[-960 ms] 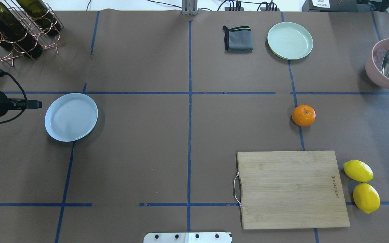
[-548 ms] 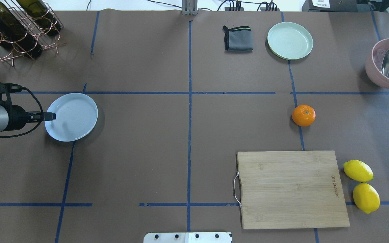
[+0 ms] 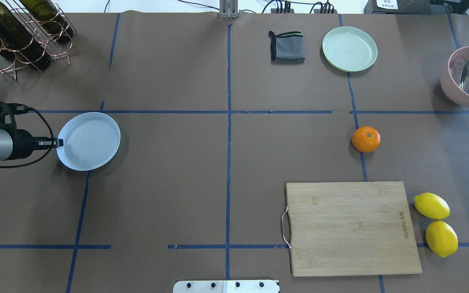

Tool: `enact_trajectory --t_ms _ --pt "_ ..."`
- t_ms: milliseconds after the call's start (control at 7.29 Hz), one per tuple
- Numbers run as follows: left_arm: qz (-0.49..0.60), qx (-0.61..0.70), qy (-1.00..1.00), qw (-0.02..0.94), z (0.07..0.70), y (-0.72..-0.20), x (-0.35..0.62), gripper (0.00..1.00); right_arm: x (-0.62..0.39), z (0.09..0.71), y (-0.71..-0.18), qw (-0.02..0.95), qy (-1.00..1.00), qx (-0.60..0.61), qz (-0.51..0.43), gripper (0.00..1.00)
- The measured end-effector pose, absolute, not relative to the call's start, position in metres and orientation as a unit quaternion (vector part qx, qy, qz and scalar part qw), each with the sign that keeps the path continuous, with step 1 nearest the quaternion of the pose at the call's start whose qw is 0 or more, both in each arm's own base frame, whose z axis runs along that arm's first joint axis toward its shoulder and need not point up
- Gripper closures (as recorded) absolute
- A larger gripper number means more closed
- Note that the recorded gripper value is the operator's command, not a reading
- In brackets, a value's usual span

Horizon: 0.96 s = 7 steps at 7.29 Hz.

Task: Pick orange to plate
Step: 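Reach the left gripper to the rim of the light blue plate, then grip the plate rim with the left gripper and slide it toward table center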

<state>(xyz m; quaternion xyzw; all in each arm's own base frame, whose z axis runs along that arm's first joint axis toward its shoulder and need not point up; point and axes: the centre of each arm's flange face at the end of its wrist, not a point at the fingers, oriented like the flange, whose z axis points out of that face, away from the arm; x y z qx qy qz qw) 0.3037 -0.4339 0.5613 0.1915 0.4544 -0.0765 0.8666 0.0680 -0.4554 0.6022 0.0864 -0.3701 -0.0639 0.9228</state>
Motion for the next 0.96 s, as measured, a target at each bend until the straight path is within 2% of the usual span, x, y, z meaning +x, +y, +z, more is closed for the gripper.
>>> enact_trajectory --t_ms 411,685,960 --pt "-0.068 0.204 0.475 0.853 0.525 -0.433 0.304 1.0 0.068 0.603 -0.455 0.923 -0.37 0.086 -0.064 0.0" --pt "-0.059 0.208 0.499 0.839 0.459 -0.449 0.324 1.0 0.068 0.603 -0.455 0.923 -0.371 0.085 -0.063 0.0" --pt "-0.068 0.19 0.521 0.829 0.364 -0.482 0.383 1.0 0.068 0.604 -0.455 0.923 -0.371 0.084 -0.063 0.0"
